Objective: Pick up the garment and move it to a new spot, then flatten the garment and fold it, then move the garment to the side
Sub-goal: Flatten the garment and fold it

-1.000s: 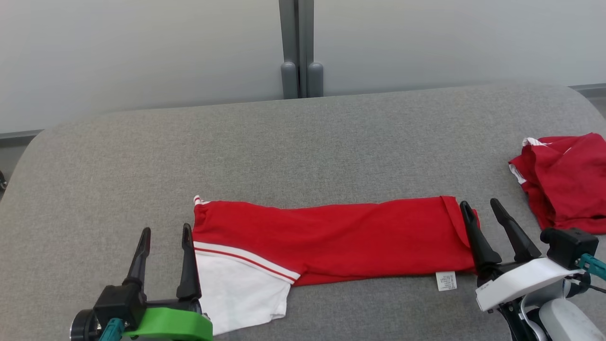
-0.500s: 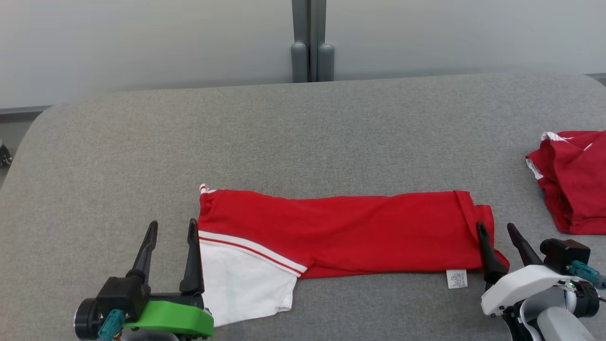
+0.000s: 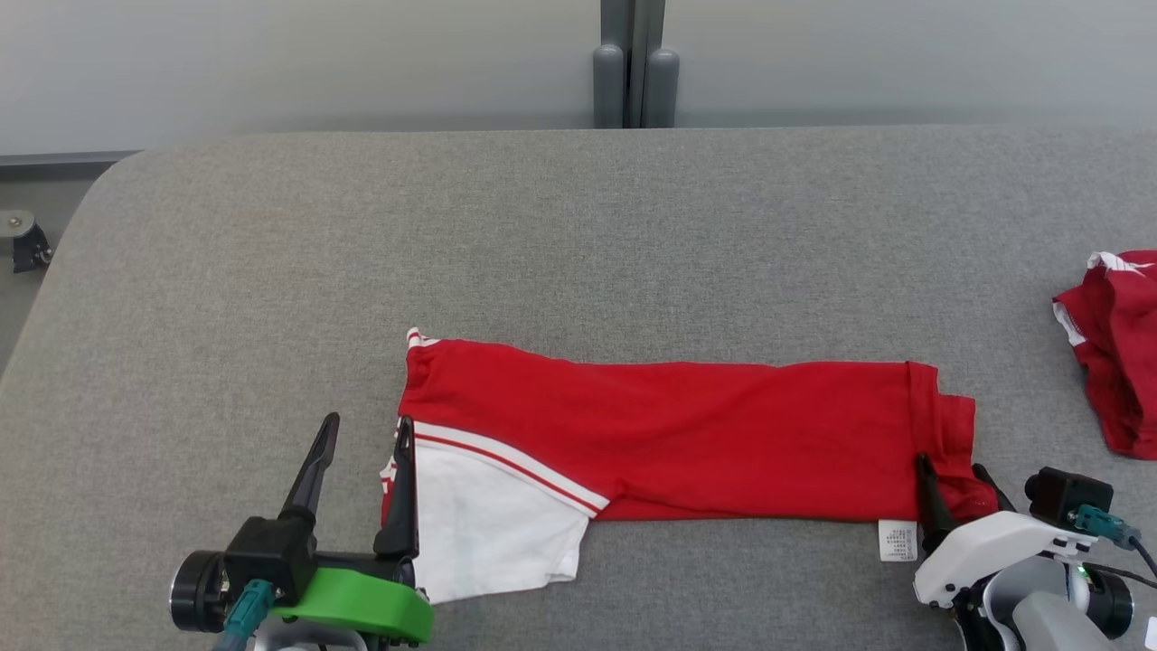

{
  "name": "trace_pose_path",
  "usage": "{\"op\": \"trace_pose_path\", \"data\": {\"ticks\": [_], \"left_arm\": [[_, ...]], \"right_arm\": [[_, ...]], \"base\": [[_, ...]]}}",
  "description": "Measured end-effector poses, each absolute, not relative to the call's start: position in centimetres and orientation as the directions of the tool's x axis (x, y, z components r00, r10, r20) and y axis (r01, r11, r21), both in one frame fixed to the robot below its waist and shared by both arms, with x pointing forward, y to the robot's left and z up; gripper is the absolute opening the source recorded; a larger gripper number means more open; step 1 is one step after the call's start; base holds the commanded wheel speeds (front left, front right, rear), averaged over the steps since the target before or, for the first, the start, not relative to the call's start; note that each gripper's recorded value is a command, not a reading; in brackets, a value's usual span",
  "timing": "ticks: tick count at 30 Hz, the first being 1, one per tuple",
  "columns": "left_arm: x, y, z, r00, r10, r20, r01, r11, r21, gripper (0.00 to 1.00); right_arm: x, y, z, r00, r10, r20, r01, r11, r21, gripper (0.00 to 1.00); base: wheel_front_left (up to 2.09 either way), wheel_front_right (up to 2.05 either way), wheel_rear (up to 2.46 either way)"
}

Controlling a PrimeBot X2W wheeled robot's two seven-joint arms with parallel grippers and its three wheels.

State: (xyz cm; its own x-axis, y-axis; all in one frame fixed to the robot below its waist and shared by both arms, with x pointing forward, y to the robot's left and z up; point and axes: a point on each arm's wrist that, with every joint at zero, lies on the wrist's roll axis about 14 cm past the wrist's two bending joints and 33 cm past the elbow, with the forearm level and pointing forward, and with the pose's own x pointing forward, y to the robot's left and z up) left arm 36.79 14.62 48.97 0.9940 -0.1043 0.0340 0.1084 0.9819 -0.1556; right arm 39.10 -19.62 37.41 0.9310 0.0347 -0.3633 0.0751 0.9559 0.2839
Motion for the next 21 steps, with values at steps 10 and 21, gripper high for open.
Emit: {"op": "trace_pose_path", "data": {"ticks": [10,21], "left_arm": [[36.7,14.3,48.9,0.993,-0.114,0.033,0.118,0.98,-0.157,1.0],[36.6,13.8,49.2,0.991,-0.128,0.042,0.133,0.977,-0.164,1.0]], "right_arm": [[39.1,-18.8,37.0,0.921,0.059,-0.386,0.064,0.953,0.297,0.0],[38.9,-26.0,38.1,0.923,-0.099,-0.371,0.193,0.956,0.223,0.0]], "base": [[0.0,0.0,0.0],[0.0,0.0,0.0]]}}
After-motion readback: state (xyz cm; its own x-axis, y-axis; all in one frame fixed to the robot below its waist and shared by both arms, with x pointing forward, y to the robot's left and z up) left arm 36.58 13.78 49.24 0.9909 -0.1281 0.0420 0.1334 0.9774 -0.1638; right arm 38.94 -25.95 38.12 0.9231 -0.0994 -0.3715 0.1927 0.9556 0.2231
